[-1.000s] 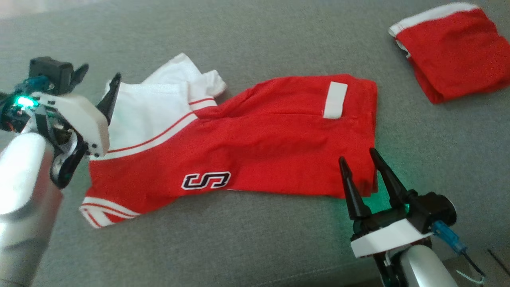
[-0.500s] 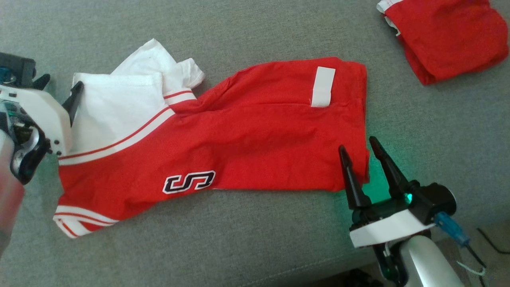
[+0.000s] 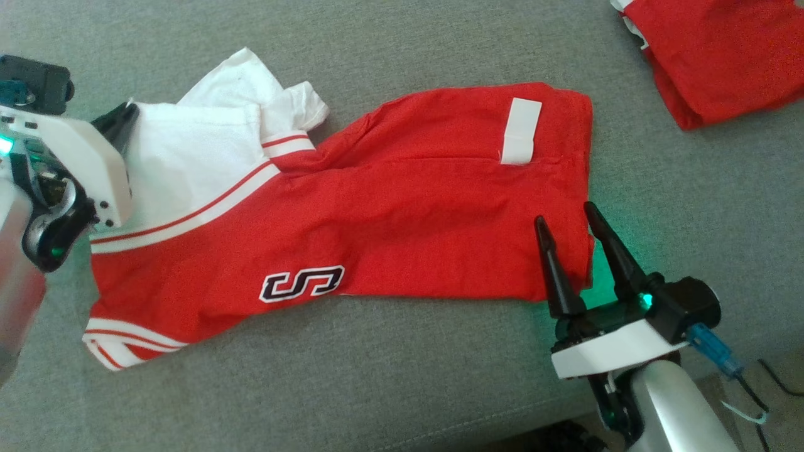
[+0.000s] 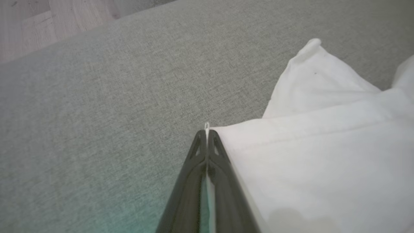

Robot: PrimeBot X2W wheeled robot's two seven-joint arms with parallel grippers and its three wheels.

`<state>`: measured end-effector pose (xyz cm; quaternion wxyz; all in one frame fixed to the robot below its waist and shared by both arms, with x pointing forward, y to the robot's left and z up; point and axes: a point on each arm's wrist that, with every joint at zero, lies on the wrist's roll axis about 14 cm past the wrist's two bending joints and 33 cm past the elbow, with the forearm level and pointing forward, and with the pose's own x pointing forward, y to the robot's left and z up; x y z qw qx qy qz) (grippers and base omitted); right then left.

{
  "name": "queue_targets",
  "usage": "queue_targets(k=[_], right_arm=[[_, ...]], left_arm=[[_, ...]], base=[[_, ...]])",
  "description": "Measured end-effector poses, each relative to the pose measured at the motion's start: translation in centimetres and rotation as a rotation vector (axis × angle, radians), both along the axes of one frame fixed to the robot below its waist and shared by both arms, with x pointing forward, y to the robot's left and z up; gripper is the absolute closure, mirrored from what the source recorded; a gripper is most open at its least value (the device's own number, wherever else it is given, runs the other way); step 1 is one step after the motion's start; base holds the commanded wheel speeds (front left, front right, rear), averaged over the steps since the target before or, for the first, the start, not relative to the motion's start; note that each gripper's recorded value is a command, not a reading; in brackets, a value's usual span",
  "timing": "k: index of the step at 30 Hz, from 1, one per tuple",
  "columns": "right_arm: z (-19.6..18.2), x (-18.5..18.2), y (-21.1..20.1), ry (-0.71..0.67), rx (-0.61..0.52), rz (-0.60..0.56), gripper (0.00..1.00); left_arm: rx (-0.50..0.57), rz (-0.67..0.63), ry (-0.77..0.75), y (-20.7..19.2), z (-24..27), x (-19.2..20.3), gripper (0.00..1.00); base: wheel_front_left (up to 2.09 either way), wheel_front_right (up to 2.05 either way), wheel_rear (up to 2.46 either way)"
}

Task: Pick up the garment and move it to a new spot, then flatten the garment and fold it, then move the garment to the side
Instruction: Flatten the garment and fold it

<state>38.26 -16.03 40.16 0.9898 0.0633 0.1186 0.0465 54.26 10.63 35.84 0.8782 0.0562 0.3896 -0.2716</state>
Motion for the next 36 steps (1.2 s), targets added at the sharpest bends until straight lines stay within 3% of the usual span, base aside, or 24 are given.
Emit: queue_targets(k=[6, 13, 21, 29, 36], right_arm=[[0.2, 0.3, -0.7, -0.008, -0.006, -0.020, 0.00], [0.4, 0.3, -2.5, -0.012, 0.043, -0.095, 0.00], [-0.1, 1.8, -1.1, 0.011, 0.075, -0.004, 0.00], [-1.0, 4.0, -0.7, 0.118, 0.136, 0.067, 0.00], [-2.4, 3.9, 0.0, 0.204, 0.166, 0.104, 0.00]], left_arm=[[-0.011, -0.018, -0.083, 0.2, 1.2, 0.3, 1.00], [-0.060, -0.039, -0.267, -0.1, 6.7, 1.9, 1.00], [-0.074, -0.059, -0.374, 0.3, 10.4, 1.4, 1.00], [-0.085, -0.078, -0.428, 0.3, 12.8, 0.5, 1.00], [-0.082, -0.065, -0.443, 1.1, 13.4, 0.0, 1.00]], base=[[0.00, 0.00, 0.00], [0.00, 0.00, 0.00], [0.00, 0.00, 0.00], [0.00, 0.00, 0.00], [0.00, 0.00, 0.00]])
